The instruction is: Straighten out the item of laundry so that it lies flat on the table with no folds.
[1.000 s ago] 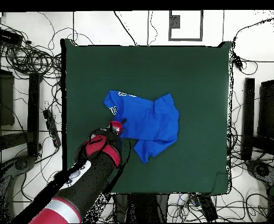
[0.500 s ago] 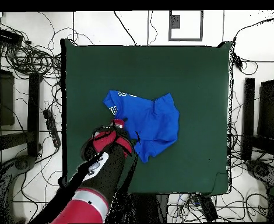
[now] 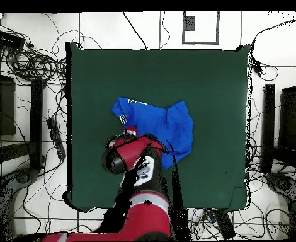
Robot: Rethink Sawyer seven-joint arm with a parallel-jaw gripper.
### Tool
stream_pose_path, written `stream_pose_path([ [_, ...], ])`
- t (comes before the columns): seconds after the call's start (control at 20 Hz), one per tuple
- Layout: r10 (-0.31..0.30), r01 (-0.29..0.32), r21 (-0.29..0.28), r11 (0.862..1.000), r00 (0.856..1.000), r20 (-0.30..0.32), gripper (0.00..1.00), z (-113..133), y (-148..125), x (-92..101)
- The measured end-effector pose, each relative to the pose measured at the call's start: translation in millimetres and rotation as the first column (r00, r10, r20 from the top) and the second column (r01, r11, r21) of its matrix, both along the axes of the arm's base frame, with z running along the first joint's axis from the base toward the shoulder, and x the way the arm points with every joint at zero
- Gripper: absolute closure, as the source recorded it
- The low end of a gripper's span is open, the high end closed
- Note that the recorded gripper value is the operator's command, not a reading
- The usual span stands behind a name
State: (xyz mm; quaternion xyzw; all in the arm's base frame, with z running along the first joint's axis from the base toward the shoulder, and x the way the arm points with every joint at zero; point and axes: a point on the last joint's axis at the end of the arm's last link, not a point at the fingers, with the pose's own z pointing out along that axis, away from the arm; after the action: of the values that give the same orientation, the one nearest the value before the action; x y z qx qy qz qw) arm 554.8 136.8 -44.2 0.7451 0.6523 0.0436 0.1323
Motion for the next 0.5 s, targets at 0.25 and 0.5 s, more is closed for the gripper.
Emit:
stream_pose_path([
  [0.25, 0.022, -0.02, 0.075, 0.997, 0.999, -0.023, 0.0, 0.4, -9.0, 3.7],
  [0.5, 0.033, -0.03, 0.095, 0.995, 0.999, -0.031, 0.0, 0.6, -11.2, 4.9],
])
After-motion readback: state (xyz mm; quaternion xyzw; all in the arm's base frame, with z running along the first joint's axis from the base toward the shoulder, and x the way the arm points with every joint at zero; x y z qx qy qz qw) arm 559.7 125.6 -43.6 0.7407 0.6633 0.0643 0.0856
